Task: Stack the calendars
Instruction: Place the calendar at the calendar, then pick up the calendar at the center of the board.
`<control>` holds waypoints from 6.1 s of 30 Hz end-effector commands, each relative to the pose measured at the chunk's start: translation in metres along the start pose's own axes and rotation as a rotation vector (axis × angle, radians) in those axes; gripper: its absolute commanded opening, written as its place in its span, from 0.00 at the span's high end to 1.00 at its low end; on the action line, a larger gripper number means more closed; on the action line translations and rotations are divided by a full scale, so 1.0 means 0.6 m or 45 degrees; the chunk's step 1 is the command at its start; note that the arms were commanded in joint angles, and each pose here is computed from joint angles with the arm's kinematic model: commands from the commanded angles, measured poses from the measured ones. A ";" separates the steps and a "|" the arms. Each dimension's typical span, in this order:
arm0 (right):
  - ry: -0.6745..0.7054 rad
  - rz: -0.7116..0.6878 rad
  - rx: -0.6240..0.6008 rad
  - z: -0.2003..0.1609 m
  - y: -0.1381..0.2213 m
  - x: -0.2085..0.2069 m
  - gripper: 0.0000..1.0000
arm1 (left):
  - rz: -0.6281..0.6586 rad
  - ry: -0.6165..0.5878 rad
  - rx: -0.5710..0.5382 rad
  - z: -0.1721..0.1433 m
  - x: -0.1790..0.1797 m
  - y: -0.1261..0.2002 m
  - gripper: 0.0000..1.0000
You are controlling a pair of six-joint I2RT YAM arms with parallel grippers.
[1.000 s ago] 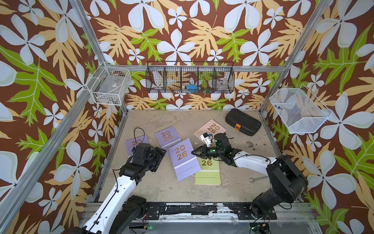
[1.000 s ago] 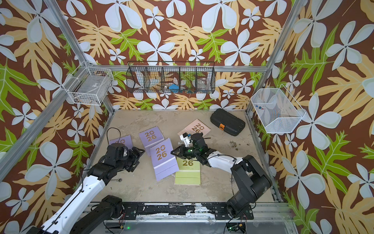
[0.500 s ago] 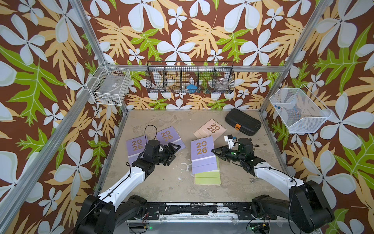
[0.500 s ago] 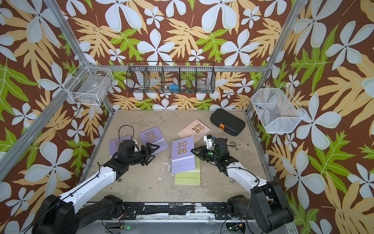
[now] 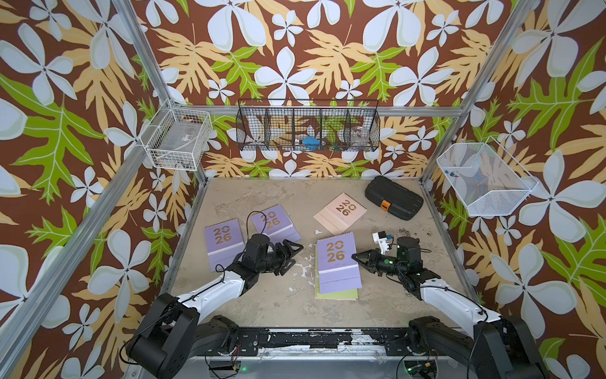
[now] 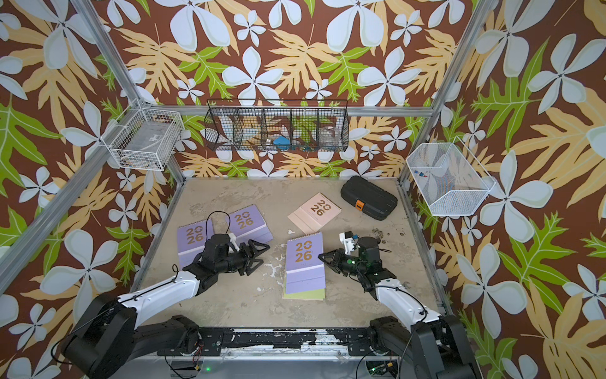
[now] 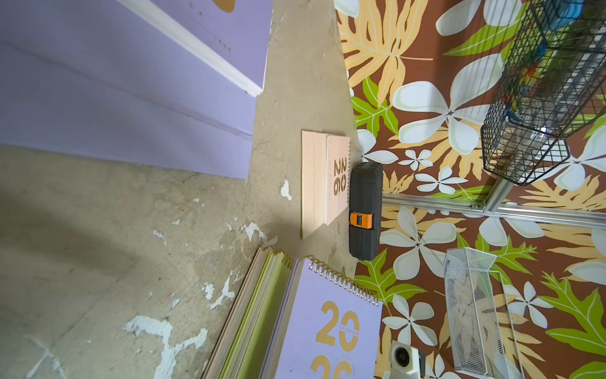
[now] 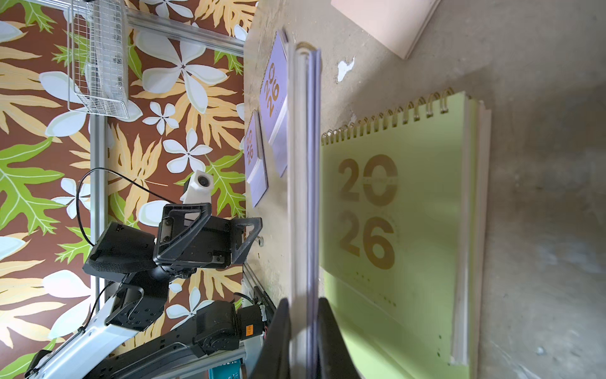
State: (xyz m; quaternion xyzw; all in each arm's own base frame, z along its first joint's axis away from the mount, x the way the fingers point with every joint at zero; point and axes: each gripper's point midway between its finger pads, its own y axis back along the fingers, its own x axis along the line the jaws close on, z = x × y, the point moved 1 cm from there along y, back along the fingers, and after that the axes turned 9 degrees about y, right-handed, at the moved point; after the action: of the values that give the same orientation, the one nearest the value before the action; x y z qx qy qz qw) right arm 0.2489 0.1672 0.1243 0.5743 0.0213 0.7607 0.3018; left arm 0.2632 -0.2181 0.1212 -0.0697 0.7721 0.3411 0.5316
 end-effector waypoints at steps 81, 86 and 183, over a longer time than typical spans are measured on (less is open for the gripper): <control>-0.012 -0.162 0.050 -0.022 -0.022 -0.094 0.64 | -0.035 0.047 0.196 -0.044 0.009 -0.095 0.26; -0.016 -0.188 0.047 -0.019 -0.017 -0.101 0.61 | -0.036 0.042 0.188 -0.042 0.006 -0.095 0.26; -0.166 0.015 -0.184 0.357 -0.182 -0.133 0.03 | 0.042 -0.081 0.223 0.254 -0.112 -0.412 0.41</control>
State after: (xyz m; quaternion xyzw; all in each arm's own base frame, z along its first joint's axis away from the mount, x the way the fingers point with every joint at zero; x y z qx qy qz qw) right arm 0.5031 0.1300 0.0682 0.5955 -0.0380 0.6957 0.3998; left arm 0.5421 -0.3286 0.0519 -0.0266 0.7596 0.2871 0.5830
